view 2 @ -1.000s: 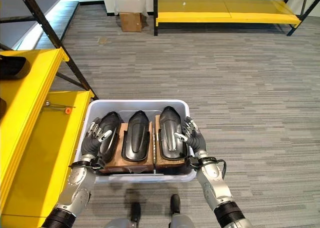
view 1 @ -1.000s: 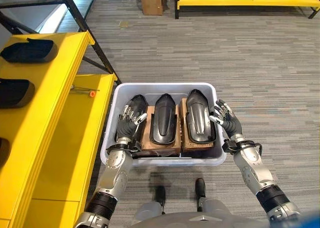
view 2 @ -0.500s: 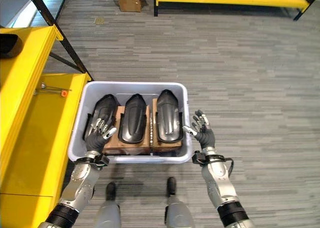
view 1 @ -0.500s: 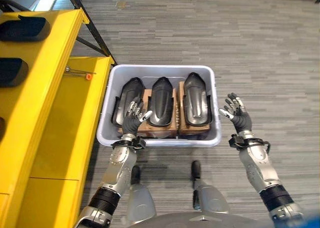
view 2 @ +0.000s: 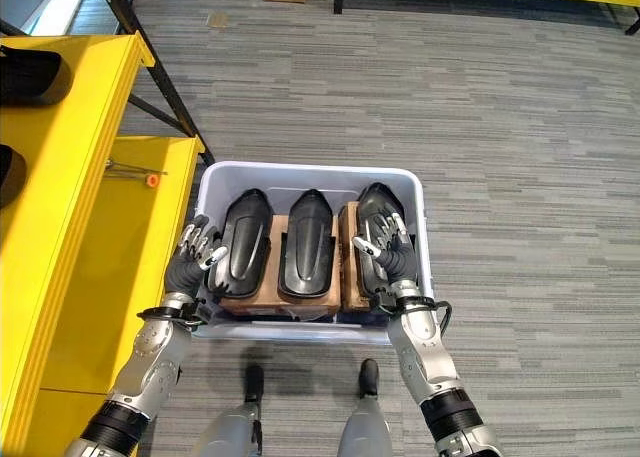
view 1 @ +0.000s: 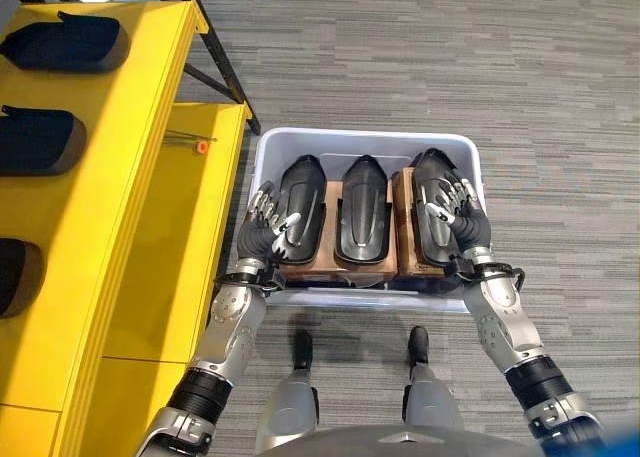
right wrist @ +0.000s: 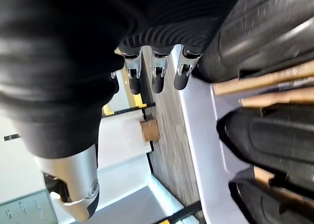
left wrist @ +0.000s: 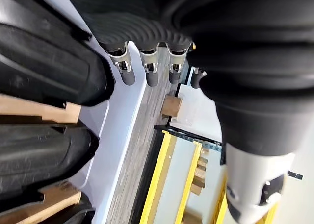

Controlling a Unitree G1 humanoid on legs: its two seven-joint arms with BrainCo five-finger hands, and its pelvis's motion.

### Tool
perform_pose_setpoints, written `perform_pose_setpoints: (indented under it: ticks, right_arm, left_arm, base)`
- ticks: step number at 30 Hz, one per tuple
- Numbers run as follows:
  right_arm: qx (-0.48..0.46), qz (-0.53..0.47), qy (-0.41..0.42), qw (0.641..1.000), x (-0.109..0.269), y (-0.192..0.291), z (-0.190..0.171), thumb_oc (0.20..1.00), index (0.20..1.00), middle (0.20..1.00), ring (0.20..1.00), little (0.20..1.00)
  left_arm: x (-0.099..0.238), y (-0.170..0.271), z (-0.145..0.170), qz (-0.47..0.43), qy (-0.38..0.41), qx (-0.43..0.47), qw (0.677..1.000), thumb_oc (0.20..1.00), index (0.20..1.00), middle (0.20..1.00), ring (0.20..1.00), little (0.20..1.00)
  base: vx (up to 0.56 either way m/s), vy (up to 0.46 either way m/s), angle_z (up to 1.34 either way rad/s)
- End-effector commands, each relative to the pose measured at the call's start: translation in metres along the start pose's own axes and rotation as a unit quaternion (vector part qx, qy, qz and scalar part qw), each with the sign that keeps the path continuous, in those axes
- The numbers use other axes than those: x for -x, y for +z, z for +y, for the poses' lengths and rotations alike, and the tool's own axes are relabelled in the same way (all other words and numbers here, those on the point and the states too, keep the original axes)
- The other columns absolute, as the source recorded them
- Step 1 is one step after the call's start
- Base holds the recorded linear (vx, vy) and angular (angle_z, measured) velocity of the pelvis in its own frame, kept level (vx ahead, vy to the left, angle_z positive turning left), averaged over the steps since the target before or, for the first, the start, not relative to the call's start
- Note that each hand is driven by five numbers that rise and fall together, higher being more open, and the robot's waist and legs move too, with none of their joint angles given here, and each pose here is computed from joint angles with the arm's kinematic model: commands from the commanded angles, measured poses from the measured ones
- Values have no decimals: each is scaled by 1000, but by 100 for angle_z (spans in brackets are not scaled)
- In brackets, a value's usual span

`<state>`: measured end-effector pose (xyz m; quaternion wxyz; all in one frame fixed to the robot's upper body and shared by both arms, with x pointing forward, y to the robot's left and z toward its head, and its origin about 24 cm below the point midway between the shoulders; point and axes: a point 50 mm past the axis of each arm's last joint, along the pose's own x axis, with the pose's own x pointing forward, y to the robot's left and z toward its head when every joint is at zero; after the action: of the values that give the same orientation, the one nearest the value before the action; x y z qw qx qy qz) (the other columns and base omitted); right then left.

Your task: Move parts from the plastic box to the shelf.

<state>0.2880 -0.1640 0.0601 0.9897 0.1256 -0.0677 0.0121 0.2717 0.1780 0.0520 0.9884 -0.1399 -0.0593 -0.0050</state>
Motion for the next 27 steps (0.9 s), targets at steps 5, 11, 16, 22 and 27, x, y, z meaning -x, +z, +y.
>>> perform_pose_setpoints:
  ticks: [5, 11, 16, 22, 27]
  right_arm:
    - [90, -120, -20, 989, -30, 48, 3, 1000, 1000, 1000, 1000, 1000]
    - [99, -149, -31, 983, -44, 60, 13, 1000, 1000, 1000, 1000, 1000]
    - [90, -157, -29, 983, -41, 62, 17, 1000, 1000, 1000, 1000, 1000]
    - [100, -154, -48, 982, -38, 56, 12, 1000, 1000, 1000, 1000, 1000]
    - [130, -158, -66, 977, -33, 55, 5, 1000, 1000, 1000, 1000, 1000]
  left_arm:
    - [-25, 40, -26, -108, -27, 26, 993, 1000, 1000, 1000, 1000, 1000]
    - [-33, 52, -38, -139, -36, 37, 989, 1000, 1000, 1000, 1000, 1000]
    - [-34, 52, -41, -141, -36, 36, 989, 1000, 1000, 1000, 1000, 1000]
    - [-34, 50, -45, -140, -35, 41, 989, 1000, 1000, 1000, 1000, 1000]
    - [-34, 47, -50, -136, -43, 38, 989, 1000, 1000, 1000, 1000, 1000]
  base:
    - [-20, -35, -19]
    - [-52, -29, -1]
    - [-38, -14, -4]
    - [-44, -11, -3]
    - [-37, 9, -8]
